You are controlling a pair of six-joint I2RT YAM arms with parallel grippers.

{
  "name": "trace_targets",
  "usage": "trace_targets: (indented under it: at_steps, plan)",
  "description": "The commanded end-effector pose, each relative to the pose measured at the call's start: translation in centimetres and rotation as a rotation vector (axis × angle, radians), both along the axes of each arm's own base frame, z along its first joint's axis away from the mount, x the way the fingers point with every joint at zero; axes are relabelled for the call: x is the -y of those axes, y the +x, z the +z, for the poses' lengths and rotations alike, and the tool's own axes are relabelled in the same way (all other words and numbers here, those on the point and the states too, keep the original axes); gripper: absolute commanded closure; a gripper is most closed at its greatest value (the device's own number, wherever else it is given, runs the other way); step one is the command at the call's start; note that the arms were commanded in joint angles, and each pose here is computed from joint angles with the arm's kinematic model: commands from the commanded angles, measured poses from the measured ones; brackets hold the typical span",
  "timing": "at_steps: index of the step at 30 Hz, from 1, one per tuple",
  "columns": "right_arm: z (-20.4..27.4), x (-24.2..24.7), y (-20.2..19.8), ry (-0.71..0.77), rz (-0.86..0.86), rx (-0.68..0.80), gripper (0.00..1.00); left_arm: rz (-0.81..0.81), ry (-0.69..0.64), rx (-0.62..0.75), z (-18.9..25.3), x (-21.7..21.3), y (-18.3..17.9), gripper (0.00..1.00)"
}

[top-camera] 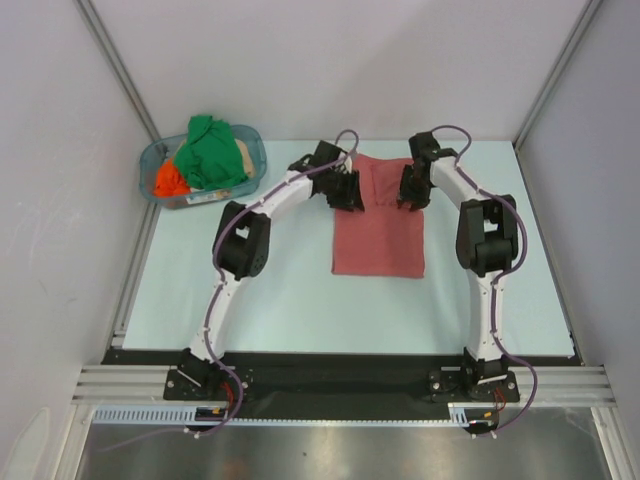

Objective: Fold and stack the t-shirts
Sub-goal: Fold the tshirt

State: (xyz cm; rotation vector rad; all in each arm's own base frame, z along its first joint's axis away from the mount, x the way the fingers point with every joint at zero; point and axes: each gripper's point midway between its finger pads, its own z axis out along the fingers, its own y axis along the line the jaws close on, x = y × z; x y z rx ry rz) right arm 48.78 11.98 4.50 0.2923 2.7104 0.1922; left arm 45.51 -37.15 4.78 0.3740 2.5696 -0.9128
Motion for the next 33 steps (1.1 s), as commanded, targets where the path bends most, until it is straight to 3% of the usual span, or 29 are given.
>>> trace_targets:
  at_steps: [1,4,5,6,7,8,9,10,12,13,15,16,17,19,20,23,28,33]
  plan:
    - [2.0,3.2,2.4,-0.051,-0.031,0.041,0.57,0.084,0.057,0.115,2.4,-4.3,5.8,0.53]
    - [4.0,4.2,0.9,-0.033,-0.036,0.017,0.51,0.074,0.067,0.068,4.0,-5.9,4.1,0.50]
    - [6.4,4.5,0.2,-0.006,-0.047,0.047,0.47,0.069,0.034,0.142,8.6,-5.9,3.3,0.46]
    - [7.1,4.6,-0.8,0.009,-0.052,0.045,0.43,0.058,0.035,0.163,9.8,-5.8,2.1,0.44]
    - [6.2,4.5,-3.1,0.048,-0.053,-0.013,0.36,0.070,0.064,0.097,7.8,-6.7,-0.3,0.41]
    - [8.4,4.9,-4.5,0.091,-0.070,0.019,0.34,0.096,-0.001,0.184,12.7,-7.1,-1.1,0.35]
    - [8.6,4.7,-5.7,0.132,-0.091,0.009,0.31,0.122,-0.020,0.165,12.9,-7.5,-2.4,0.31]
    - [6.6,4.2,-8.3,0.190,-0.097,-0.057,0.29,0.180,-0.030,0.061,11.0,-8.3,-5.0,0.29]
    - [8.7,3.9,-10.5,0.270,-0.142,-0.005,0.27,0.208,-0.170,0.102,14.8,-8.2,-7.2,0.26]
    - [7.1,3.1,-12.7,0.324,-0.147,-0.042,0.25,0.288,-0.192,-0.036,11.8,-8.8,-9.8,0.25]
    - [8.9,2.0,-13.8,0.417,-0.160,0.050,0.23,0.350,-0.348,-0.009,14.5,-8.7,-11.1,0.26]
    - [9.2,1.0,-14.5,0.502,-0.200,0.046,0.19,0.447,-0.377,-0.142,11.4,-9.2,-13.2,0.26]
    - [6.6,0.7,-16.9,0.539,-0.260,-0.014,0.17,0.491,-0.469,-0.085,12.7,-9.1,-12.6,0.26]
    - [9.0,-0.3,-16.5,0.676,-0.336,0.122,0.12,0.614,-0.557,-0.201,11.0,-9.6,-14.9,0.25]
    - [6.2,-0.2,-18.6,0.683,-0.392,0.086,0.11,0.636,-0.641,-0.168,12.1,-9.4,-14.6,0.25]
    - [6.9,-0.2,-18.6,0.764,-0.494,0.221,0.11,0.757,-0.691,-0.202,10.3,-9.3,-15.0,0.25]
    - [4.1,1.4,-19.6,0.729,-0.614,0.334,0.20,0.831,-0.724,-0.224,8.4,-7.3,-14.6,0.30]
    - [1.9,2.1,-20.2,0.757,-0.723,0.339,0.31,0.890,-0.699,-0.335,4.1,-5.6,-15.8,0.37]
